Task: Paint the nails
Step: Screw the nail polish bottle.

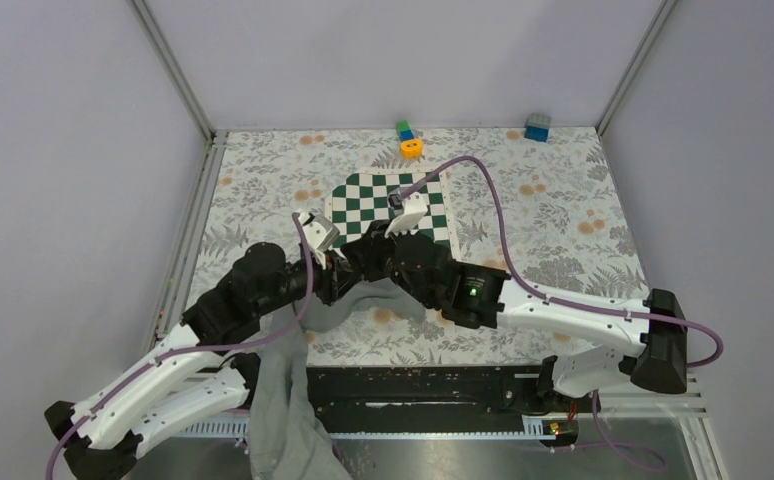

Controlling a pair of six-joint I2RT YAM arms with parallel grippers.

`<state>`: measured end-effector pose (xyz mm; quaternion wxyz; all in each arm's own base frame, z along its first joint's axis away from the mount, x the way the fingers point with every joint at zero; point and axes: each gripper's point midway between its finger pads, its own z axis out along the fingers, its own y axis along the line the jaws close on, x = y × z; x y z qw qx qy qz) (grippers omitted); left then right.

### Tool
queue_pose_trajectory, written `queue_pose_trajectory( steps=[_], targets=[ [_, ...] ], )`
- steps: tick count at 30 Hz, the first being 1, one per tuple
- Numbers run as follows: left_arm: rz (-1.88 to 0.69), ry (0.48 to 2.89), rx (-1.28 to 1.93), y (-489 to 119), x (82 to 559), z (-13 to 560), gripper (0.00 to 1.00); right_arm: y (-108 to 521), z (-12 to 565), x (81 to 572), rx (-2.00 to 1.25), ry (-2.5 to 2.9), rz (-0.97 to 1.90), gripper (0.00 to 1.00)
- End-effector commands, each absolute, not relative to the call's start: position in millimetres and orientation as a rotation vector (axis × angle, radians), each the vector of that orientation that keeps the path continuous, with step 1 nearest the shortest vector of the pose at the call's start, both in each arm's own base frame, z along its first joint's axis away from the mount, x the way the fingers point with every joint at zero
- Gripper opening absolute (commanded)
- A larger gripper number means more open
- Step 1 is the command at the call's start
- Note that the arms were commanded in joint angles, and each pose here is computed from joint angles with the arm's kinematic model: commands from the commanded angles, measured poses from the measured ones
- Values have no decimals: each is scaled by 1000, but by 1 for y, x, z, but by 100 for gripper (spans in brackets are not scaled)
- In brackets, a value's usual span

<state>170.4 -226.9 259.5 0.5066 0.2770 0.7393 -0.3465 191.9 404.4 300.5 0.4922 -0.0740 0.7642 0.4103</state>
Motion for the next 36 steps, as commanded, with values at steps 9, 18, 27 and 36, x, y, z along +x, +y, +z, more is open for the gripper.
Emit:
queue_pose_trajectory(
  steps=[9,18,27,36],
  targets=[
    [-849,1563,721,-242,180,318,0,406,328,164,-146,1828,1160,52],
    [-937,1501,840,-254,159,323,0,335,354,173,-40,1656,1087,72],
    [-1192,1328,977,-267,113,346,0,288,371,140,-251,1314,1177,81],
    [-1652,1043,1215,-272,42,371,0,288,424,56,-653,973,1436,84]
  ],
)
